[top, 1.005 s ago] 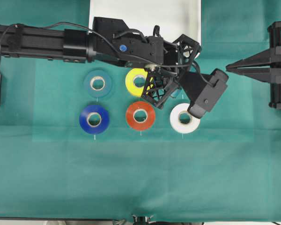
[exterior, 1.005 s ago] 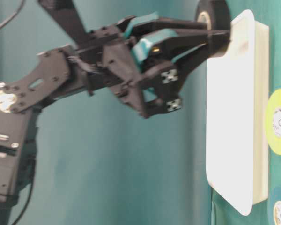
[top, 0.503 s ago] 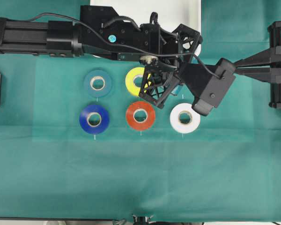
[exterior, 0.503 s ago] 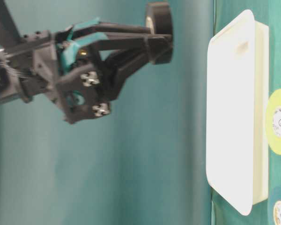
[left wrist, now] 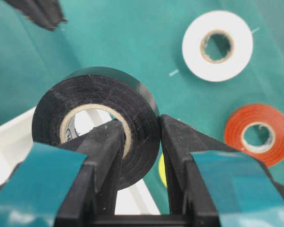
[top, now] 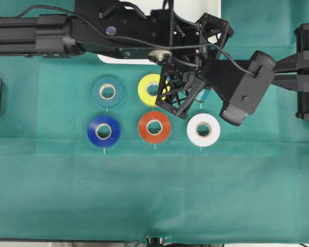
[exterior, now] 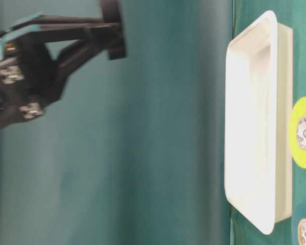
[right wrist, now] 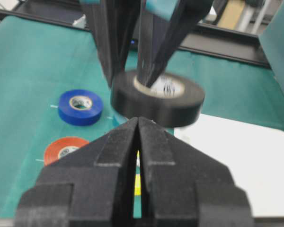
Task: Place the tape from the fixed location into the white case.
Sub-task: 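Carry the black tape roll with the left gripper over the white tray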
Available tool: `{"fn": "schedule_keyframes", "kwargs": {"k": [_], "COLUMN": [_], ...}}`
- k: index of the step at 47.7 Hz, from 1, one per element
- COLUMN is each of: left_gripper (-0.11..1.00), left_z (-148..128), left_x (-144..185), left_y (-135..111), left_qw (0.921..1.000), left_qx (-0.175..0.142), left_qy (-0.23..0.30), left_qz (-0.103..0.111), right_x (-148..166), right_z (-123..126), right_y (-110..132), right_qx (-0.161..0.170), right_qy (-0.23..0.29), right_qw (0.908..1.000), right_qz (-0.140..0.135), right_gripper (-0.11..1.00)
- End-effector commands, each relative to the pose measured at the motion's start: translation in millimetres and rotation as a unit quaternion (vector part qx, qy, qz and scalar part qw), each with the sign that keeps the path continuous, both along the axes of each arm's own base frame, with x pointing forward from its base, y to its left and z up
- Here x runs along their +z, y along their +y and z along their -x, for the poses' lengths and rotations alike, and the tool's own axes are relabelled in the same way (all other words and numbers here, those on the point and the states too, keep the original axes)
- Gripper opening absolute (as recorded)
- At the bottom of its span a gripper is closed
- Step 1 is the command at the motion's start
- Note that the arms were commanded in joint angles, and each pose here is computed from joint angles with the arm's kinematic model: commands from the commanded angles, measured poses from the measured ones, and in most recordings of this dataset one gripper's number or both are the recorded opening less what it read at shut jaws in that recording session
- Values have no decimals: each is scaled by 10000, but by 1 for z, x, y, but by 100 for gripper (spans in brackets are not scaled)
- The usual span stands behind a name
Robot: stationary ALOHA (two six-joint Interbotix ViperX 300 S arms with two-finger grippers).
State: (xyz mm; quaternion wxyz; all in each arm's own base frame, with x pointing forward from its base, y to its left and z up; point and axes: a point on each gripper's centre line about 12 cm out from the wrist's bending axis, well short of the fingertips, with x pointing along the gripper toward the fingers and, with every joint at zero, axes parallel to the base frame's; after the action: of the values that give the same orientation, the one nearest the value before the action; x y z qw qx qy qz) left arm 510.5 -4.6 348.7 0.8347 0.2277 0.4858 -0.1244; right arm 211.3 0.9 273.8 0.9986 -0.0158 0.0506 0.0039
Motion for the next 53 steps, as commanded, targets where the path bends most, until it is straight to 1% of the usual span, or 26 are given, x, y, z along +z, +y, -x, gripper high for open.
{"fn": "schedule_keyframes", "kwargs": {"k": [1,35,44,53], "left_gripper": [21,21,21,21], "left_z": [14,14,14,14], "left_x": [42,41,41,42], "left_y": [-2,-1,6,22], "left_qw": [9990,9990,9989,9985], "left_qx": [23,45,120,289], "left_qy": [-453,-446,-454,-462], "left_qz": [36,36,38,30], "right_x": [5,5,5,5], "right_z": [-2,-2,-2,-2], "right_y": [0,0,0,0], "right_qx": [-1,6,-1,6], "right_qy": [-69,-69,-69,-46], "right_qw": [10000,10000,10000,10000], "right_qz": [-8,-8,-8,-7], "right_gripper": [0,0,0,0]}}
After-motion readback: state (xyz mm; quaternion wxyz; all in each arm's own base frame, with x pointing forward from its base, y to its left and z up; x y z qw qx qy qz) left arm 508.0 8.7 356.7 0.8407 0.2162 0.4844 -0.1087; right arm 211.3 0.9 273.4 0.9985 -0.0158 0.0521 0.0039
